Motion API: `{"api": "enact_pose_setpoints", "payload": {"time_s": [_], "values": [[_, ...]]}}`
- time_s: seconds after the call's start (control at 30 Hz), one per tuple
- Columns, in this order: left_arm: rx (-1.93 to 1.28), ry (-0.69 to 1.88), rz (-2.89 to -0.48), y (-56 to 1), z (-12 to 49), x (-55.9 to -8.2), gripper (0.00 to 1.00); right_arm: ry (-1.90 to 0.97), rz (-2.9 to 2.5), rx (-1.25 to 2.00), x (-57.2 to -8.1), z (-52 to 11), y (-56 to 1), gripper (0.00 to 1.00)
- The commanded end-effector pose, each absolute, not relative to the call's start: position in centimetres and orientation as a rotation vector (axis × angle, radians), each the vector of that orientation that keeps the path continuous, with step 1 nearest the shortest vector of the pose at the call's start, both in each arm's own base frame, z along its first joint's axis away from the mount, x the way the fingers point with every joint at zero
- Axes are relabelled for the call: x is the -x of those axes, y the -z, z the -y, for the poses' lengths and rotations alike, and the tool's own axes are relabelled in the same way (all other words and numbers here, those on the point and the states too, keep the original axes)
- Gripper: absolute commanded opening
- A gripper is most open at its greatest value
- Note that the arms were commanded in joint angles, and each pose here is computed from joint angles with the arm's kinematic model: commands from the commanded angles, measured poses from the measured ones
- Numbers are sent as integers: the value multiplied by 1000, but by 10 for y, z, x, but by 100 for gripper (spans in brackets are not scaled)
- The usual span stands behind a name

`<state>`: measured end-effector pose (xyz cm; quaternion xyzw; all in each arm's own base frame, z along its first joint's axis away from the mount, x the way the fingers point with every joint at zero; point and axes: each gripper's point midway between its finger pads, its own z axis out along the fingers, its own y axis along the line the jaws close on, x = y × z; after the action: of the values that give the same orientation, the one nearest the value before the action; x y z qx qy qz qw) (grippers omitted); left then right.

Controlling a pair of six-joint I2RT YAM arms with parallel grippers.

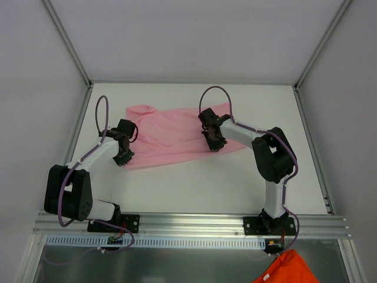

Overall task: Fold and stack the t-shirts
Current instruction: Fold the flattened tshirt in 1/3 of the way

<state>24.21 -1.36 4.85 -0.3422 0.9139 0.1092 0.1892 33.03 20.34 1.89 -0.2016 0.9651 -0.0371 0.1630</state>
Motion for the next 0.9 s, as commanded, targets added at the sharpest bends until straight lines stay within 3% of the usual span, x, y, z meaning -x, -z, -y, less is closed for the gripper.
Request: {"api": "enact_pose_setpoints", "payload": {"time_s": [0.0,0.33,0.37,0.43,0.47,0.53,0.6,0.87], "values": [[1015,-457,-2514,-64,-8,-233,0,198,-2755,544,-331,-182,-30,1],[1088,-527,-2496,-72,-30,-223,0,202,-2761,533,-332,-179,-29,1],[1090,-531,-2494,-73,-31,-223,4,201,-2759,535,-332,-180,-29,1],[1088,-532,-2496,-73,-32,-225,22,197,-2764,537,-332,-180,-28,1],[1079,-543,-2504,-74,-33,-223,50,198,-2762,536,-332,-180,-29,1],[1080,-538,-2493,-78,-34,-226,81,199,-2763,537,-332,-180,-28,1],[1080,-494,-2477,-83,-31,-231,99,198,-2760,538,-332,-180,-30,1],[998,-54,-2475,-101,16,-264,99,191,-2753,537,-335,-182,-34,1]]}}
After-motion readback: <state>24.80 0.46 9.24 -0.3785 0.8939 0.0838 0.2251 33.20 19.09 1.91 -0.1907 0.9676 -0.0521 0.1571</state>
